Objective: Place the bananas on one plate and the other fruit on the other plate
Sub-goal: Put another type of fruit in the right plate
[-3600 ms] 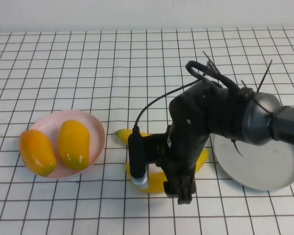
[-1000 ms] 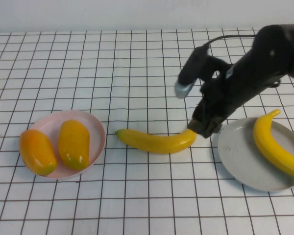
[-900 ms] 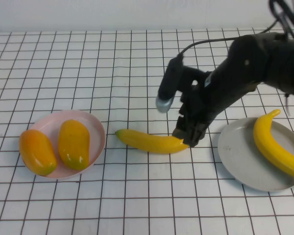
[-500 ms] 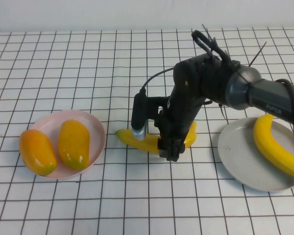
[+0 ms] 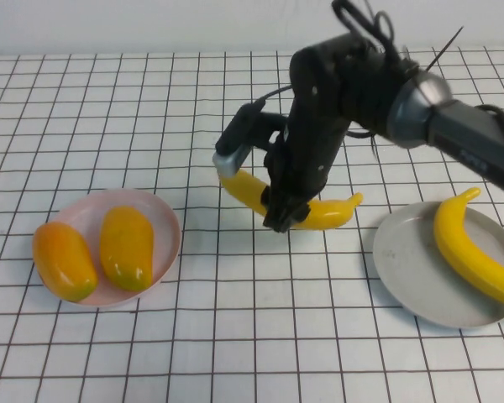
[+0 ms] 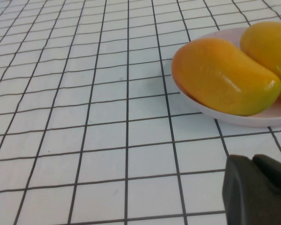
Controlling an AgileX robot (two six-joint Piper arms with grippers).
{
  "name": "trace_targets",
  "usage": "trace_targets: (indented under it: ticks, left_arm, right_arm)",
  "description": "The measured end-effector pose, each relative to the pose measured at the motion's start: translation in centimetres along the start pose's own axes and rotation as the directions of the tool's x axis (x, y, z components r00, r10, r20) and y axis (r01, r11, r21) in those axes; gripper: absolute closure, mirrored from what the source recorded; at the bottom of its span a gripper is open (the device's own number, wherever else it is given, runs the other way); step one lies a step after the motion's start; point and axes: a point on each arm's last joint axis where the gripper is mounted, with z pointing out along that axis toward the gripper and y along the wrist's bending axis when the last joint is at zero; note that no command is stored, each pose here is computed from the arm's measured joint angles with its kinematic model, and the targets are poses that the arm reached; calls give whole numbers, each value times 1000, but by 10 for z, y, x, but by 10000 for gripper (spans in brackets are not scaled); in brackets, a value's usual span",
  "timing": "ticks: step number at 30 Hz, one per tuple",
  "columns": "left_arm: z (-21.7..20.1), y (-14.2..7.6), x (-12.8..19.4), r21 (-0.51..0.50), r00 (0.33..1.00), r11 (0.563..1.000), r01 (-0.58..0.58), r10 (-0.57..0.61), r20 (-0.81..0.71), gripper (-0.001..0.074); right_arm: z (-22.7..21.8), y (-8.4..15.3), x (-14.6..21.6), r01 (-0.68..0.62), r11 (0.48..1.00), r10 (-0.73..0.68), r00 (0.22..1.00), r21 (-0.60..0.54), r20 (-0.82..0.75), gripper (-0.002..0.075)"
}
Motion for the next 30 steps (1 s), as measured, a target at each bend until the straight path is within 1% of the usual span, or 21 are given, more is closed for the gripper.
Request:
trace_targets:
  ticks: [3,5,7,9,12,16,19,22,27,29,30]
  left_arm:
    - [0,0,0,0,1000,1000,0,0,0,738]
    - [0,0,0,0,1000,1000,0,0,0,738]
    - [0,0,0,0,1000,1000,0,0,0,738]
    - [0,0,0,0,1000,1000,0,0,0,738]
    - [0,0,0,0,1000,1000,0,0,0,738]
    - [0,0,0,0,1000,1000,0,0,0,738]
    - [0,0,0,0,1000,1000,0,0,0,738]
    - [0,0,0,0,1000,1000,0,0,0,738]
    - [0,0,0,0,1000,1000,0,0,0,738]
    - [0,0,0,0,1000,1000,0,0,0,738]
    - [0,0,0,0,1000,1000,0,0,0,738]
  right_arm:
    - [-29,-8,11,-180,984,180,983,0,39,410]
    - [-46,-14,29,-284,959,284,958,-6,43,410]
    - [-56,-16,54,-369,929,370,929,-7,16,410]
    - [-60,-12,78,-435,901,435,900,-6,-20,410]
    - [-58,1,111,-517,856,517,855,13,-31,410]
    - [-49,17,142,-581,812,583,812,63,-29,410]
    - [-36,21,156,-603,791,610,790,98,-66,410]
    - [-31,21,161,-601,789,612,787,126,-78,410]
    - [-27,18,160,-603,786,615,786,137,-63,407]
    - [-26,18,160,-601,787,613,787,140,-64,373]
    - [-25,17,160,-598,788,611,789,144,-66,340]
